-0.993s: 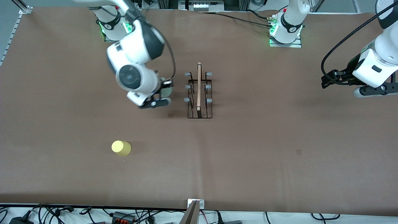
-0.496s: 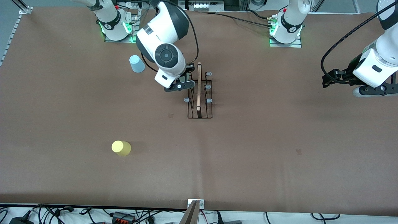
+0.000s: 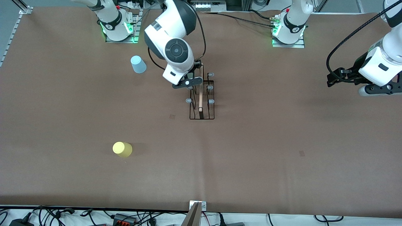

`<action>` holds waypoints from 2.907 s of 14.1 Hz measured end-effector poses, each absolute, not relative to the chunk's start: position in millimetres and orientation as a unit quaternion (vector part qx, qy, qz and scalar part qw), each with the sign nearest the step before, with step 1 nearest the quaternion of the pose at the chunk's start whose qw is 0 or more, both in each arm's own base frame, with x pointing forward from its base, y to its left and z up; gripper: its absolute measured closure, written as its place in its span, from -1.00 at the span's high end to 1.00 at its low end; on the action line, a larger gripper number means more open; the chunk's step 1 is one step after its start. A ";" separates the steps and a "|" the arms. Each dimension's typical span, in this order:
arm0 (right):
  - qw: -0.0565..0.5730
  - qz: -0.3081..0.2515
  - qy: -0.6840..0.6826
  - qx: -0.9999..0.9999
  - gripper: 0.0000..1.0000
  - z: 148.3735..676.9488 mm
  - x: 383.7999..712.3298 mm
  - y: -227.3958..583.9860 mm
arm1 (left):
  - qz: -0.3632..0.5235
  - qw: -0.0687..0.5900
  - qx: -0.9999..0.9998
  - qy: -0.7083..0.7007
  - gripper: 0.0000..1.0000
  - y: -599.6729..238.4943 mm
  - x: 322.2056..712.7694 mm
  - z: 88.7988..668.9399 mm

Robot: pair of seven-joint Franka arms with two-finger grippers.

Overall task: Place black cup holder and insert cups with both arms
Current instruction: 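Lift the teal cup and carry it to the holder with the right gripper, then hang the teal cup on a holder hook and open the right gripper, then move the right gripper to the yellow cup and grasp it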

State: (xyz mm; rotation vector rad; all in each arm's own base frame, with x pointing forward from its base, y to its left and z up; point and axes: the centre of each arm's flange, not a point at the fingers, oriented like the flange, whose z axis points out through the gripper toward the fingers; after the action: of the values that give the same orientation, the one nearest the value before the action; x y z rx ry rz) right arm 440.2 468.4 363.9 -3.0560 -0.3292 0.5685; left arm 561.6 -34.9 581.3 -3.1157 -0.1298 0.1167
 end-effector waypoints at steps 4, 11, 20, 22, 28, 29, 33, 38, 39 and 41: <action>0.004 0.186 -0.105 -0.977 0.34 355.4 437.7 471.8 | 0.039 0.011 -0.998 -0.041 1.00 -34.9 561.3 581.0; 0.001 0.191 -0.100 -0.976 0.34 322.6 443.3 474.2 | 0.039 0.009 -0.999 -0.032 1.00 -41.0 560.8 581.0; -0.010 0.165 -0.012 -0.986 1.00 321.2 458.4 481.5 | 0.043 -0.008 -0.999 0.001 1.00 -69.1 557.8 579.9; 0.001 0.138 0.029 -0.990 1.00 357.0 479.2 476.3 | 0.041 -0.008 -0.999 0.002 1.00 -70.6 559.2 578.3; -0.022 0.071 0.190 -0.979 1.00 385.8 612.4 301.2 | 0.038 -0.009 -0.999 -0.006 1.00 -75.3 565.6 569.6; -0.021 0.067 0.202 -0.977 1.00 377.0 631.1 269.4 | 0.041 -0.009 -0.999 -0.009 1.00 -81.1 564.3 569.4; -0.007 0.047 0.155 -0.987 1.00 333.4 689.1 173.0 | 0.042 -0.008 -0.999 -0.021 1.00 -104.8 560.2 569.4; 0.007 -0.019 0.070 -0.997 1.00 288.2 737.4 118.6 | 0.033 -0.007 -0.999 -0.033 1.00 -94.0 562.4 572.8; 0.007 -0.023 0.065 -0.998 1.00 280.4 740.5 118.2 | 0.027 -0.008 -0.999 -0.034 1.00 -92.8 563.3 575.0; 0.008 -0.021 0.051 -0.998 1.00 264.3 741.2 124.2 | 0.020 -0.009 -0.999 -0.037 1.00 -88.7 565.1 576.5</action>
State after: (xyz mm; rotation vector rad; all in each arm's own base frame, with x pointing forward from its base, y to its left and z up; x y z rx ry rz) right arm 741.2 124.2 264.3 -3.1215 0.1598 -0.0651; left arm 565.1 -88.7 576.5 -3.1568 -0.1173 0.0647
